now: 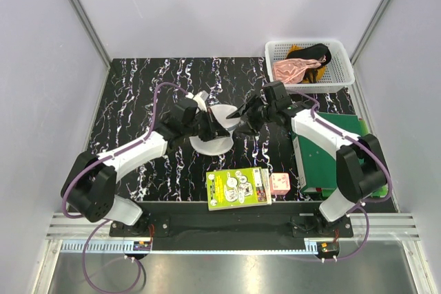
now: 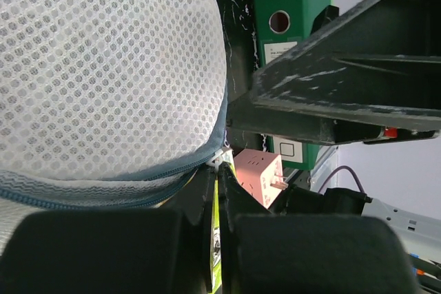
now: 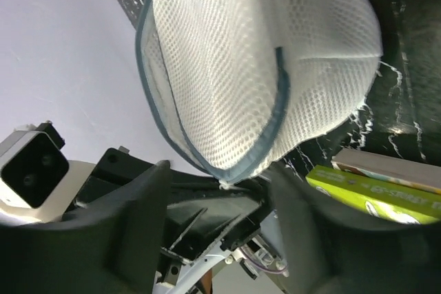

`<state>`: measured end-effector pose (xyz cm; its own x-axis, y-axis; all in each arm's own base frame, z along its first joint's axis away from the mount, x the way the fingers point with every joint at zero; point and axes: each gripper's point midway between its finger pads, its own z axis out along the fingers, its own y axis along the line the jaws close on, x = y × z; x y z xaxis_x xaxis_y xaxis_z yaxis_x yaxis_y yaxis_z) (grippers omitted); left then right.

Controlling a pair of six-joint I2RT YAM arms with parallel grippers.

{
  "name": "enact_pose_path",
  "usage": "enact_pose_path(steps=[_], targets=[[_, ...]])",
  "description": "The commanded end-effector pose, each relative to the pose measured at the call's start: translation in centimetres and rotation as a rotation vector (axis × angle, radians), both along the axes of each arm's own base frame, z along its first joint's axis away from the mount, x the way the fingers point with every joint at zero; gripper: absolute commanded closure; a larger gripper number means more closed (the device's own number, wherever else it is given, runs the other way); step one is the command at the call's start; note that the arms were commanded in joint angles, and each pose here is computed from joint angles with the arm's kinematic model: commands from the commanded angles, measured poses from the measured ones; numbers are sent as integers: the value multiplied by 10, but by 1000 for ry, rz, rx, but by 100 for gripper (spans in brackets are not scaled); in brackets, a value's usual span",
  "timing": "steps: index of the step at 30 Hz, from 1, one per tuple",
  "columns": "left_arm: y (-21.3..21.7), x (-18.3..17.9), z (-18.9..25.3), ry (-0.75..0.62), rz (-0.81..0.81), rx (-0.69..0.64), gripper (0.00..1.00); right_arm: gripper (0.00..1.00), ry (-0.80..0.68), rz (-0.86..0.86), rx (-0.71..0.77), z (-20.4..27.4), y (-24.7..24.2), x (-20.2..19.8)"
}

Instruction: Place the bra in the laundry bag and zip it closed

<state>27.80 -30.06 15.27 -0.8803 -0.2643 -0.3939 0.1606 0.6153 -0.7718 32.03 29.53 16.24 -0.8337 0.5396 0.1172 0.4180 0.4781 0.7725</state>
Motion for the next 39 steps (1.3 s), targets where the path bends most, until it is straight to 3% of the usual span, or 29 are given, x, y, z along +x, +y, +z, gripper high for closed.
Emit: enact_pose_path(steps=[1, 4, 6, 7, 10, 15, 17, 20, 23, 24, 27, 28, 31, 33, 35, 39], targets=[[-12, 3, 27, -61, -32, -73, 100, 46, 53, -7, 60, -8, 18, -3], [-11, 3, 28, -71, -36, -67, 100, 53, 55, -2, 47, -15, 19, -1], [-10, 2, 27, -71, -40, -59, 100, 66, 40, -3, 38, -17, 18, 2], [-6, 2, 23, -58, -31, -37, 100, 81, 21, -11, 36, -14, 15, 9], [23, 7, 14, -40, 27, 41, 100, 100, -40, -21, 11, -8, -1, 24], [104, 27, 1, -44, 184, 172, 100, 100, -149, 195, -38, -9, -15, 32], [113, 27, -2, -40, 173, 226, 100, 100, -240, 255, -78, -2, -11, 41], [98, 29, 1, -31, 102, 183, 100, 100, -285, 306, -170, -6, -15, 55], [71, 24, 4, -25, 49, 105, 100, 90, -293, 350, -226, -1, -8, 69], [57, 25, 13, -42, 41, 49, 100, 72, -285, 365, -260, 11, -7, 71], [38, 21, 18, -16, 48, -62, 100, 45, -180, 306, -430, 5, -32, 68], [35, 21, 18, -12, 52, -89, 100, 29, -160, 289, -454, 5, -37, 65], [25, 23, 23, -7, 65, -145, 100, 6, -142, 184, -467, 24, -56, 41], [18, 21, 23, -7, 58, -157, 100, 5, -75, 108, -390, 10, -53, 24], [15, 20, 24, -9, 52, -158, 100, 4, -62, 41, -201, 32, -33, 6], [6, 10, 21, 2, 21, -155, 100, 5, -182, 42, -99, 40, -5, 11]])
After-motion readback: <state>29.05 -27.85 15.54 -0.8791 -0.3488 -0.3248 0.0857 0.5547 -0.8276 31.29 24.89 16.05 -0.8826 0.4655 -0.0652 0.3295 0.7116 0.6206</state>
